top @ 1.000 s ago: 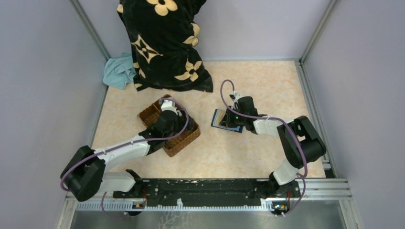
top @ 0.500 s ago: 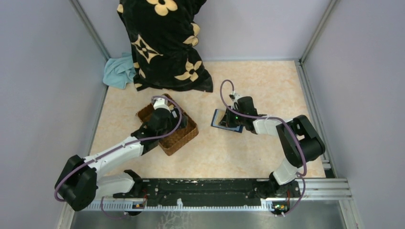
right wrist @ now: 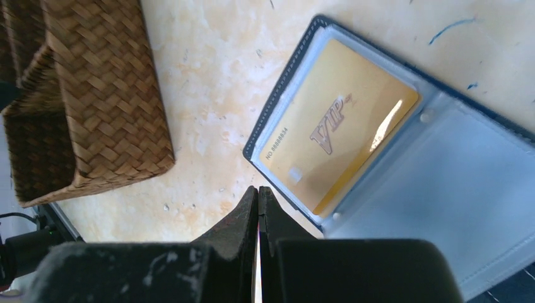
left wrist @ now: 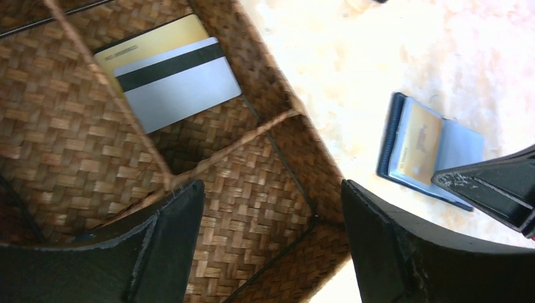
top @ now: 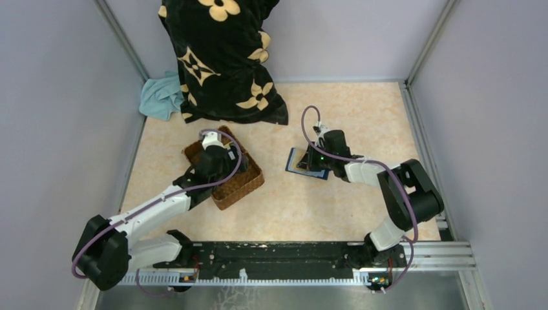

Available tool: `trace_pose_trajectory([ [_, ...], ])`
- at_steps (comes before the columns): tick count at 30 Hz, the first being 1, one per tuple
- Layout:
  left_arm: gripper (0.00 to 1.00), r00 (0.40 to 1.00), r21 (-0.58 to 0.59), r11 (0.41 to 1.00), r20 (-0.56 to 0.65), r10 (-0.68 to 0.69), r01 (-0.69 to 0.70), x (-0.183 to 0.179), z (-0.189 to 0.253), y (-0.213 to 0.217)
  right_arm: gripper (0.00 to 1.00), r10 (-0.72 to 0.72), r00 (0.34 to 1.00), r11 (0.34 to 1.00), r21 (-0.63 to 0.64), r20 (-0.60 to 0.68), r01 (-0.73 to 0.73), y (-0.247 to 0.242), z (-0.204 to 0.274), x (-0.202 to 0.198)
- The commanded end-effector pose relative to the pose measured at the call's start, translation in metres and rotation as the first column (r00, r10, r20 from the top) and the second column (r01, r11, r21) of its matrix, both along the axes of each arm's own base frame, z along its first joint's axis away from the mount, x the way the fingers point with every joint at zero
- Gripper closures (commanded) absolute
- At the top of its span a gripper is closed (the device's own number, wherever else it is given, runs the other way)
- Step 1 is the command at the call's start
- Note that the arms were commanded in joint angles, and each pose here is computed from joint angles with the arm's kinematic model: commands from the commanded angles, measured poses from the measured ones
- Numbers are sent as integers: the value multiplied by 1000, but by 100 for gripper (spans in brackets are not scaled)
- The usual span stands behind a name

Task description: Take the credit cards out of the card holder

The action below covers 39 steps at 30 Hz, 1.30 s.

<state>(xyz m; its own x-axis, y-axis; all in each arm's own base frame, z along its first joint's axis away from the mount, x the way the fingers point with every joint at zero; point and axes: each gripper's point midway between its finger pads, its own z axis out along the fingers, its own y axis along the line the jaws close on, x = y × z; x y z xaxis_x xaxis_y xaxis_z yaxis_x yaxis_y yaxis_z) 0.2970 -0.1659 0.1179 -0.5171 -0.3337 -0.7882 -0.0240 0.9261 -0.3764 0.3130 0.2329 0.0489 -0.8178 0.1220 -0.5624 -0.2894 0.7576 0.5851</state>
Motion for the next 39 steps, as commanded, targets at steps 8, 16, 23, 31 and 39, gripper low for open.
trace_pose_trajectory([
  [8, 15, 951, -113, 950, 136, -276, 292, 45, 58, -115, 100, -105, 987, 994, 39, 119, 101, -16, 32, 3],
  [16, 15, 898, -167, 883, 43, -439, 439, 78, 31, -190, 100, -240, 957, 970, 12, 163, 241, -51, 46, 5],
  [23, 15, 884, -127, 881, -49, -465, 456, 106, -17, -217, 100, -208, 971, 978, 28, 114, 207, -47, 33, -2],
  [31, 20, 862, -146, 857, -40, -505, 495, 123, -46, -242, 100, -242, 968, 969, 71, 61, 238, -46, 15, -9],
  [39, 23, 838, -181, 842, -121, -532, 509, 101, -81, -241, 100, -254, 966, 966, 57, 52, 251, -50, 10, -6],
])
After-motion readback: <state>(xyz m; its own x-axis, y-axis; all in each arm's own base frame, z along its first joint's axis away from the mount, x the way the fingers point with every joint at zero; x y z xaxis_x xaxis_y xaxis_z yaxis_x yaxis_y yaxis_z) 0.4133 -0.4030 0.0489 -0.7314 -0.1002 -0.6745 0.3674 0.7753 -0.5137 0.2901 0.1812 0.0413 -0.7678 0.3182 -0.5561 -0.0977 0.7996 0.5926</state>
